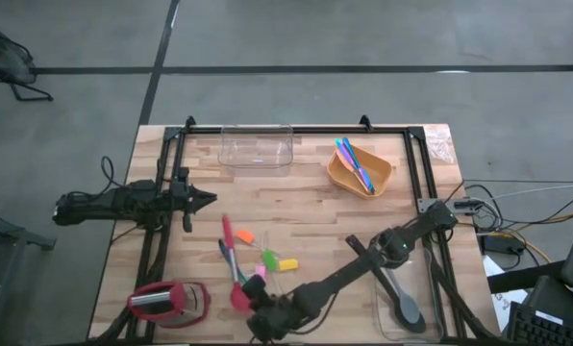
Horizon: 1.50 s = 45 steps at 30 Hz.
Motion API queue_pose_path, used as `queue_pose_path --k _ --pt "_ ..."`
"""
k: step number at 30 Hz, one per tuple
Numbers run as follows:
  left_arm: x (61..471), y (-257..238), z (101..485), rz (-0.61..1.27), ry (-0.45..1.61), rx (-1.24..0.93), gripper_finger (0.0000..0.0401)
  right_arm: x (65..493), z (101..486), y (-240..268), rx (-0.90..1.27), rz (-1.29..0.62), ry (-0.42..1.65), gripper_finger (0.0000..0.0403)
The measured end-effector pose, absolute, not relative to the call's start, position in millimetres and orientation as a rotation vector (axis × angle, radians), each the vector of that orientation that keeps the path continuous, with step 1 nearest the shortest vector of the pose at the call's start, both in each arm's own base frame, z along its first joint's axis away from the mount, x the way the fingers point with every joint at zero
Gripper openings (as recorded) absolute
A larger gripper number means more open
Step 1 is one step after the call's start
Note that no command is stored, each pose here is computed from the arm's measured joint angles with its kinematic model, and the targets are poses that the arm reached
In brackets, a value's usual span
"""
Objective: Pick & Place Kitchen Items
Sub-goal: Put the red serving spoon into the bottom transparent bin
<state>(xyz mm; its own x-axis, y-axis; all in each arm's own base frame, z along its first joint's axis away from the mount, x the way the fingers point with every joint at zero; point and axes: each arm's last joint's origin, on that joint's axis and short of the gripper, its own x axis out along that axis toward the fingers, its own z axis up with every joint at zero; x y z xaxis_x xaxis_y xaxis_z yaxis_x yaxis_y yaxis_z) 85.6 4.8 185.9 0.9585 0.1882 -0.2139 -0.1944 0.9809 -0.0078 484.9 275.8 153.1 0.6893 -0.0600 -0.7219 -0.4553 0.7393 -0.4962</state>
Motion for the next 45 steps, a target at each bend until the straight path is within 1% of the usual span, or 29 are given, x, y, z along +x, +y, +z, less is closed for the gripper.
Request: queue_pose_path --k 13,17,26,33,36,40,45 --pt "86 5 186 0.194 0.215 -0.029 0.0044 433 201 308 -0.902 -0.034 0.795 0.0012" --pt "86 5 186 0.194 0.216 -0.029 0.0044 416 220 314 -0.886 -0.071 0.781 0.0011" --pt "86 5 186 0.194 0.216 -0.029 0.0044 362 243 321 -0.82 -0.136 0.906 0.0012" --pt "86 5 186 0.194 0.218 -0.028 0.0044 307 257 336 -0.96 -0.128 0.978 0.0012" --pt "86 5 185 0.194 0.219 -0.028 0.0044 287 263 348 -0.904 -0.089 0.972 0.0012" --pt "85 5 185 0.194 0.222 -0.028 0.0044 260 272 365 -0.91 -0.026 0.933 0.0013" --pt "85 5 185 0.194 0.223 -0.028 0.0044 227 288 378 -0.804 -0.019 0.853 0.0013"
